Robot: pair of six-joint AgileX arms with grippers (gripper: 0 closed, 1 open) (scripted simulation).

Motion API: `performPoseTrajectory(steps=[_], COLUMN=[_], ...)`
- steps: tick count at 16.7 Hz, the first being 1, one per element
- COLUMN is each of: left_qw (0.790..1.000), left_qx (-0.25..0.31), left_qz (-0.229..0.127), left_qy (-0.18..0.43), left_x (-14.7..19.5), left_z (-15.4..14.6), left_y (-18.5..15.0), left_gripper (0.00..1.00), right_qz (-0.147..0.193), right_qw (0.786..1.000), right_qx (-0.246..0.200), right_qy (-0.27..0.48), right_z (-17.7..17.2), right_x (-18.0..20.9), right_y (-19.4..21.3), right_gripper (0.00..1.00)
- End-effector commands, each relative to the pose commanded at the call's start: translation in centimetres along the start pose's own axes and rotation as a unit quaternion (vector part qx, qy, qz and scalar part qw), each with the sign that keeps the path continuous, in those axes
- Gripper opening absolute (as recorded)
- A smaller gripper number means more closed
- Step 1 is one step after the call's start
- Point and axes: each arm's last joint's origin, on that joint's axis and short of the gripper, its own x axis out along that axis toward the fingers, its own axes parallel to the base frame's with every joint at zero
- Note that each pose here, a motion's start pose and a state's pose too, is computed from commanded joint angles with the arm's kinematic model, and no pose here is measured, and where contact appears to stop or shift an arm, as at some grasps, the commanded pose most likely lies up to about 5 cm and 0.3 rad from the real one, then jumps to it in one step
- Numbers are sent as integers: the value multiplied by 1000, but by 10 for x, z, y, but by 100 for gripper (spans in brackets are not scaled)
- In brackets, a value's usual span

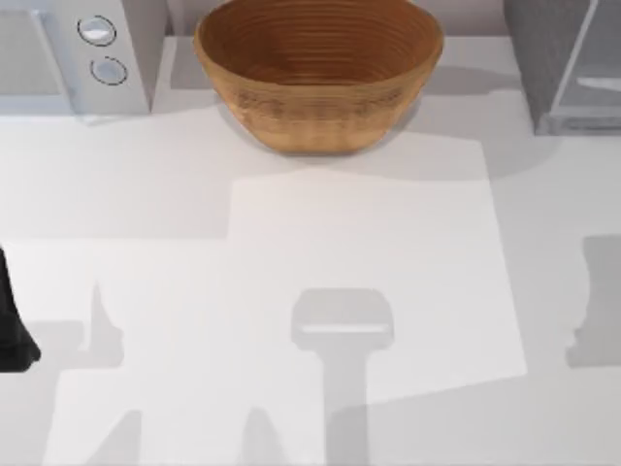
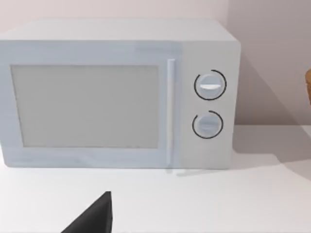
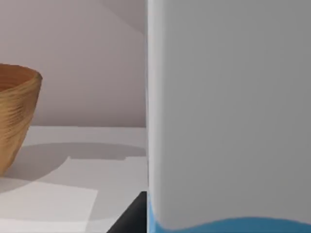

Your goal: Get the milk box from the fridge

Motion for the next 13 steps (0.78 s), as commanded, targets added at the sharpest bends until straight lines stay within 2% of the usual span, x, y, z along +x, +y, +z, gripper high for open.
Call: performPoseTrajectory(steps=[3,7,13], left_qw=[1000,1000,1000], left_qx=[0,0,0], left_qz=[0,0,0], left_qy=[0,0,0], left_x=[0,0,0], left_z=[0,0,0], left_y=[0,0,0], left_gripper=[100,100,100], right_qz=[42,115,234], right_qw=[999,993,972], right_qx=[-1,-1,2], right_qy=[-9,-7,11], right_z=[9,14,-3], right_x=[10,35,73], right_y=[7,21,55], right_gripper=[0,0,0])
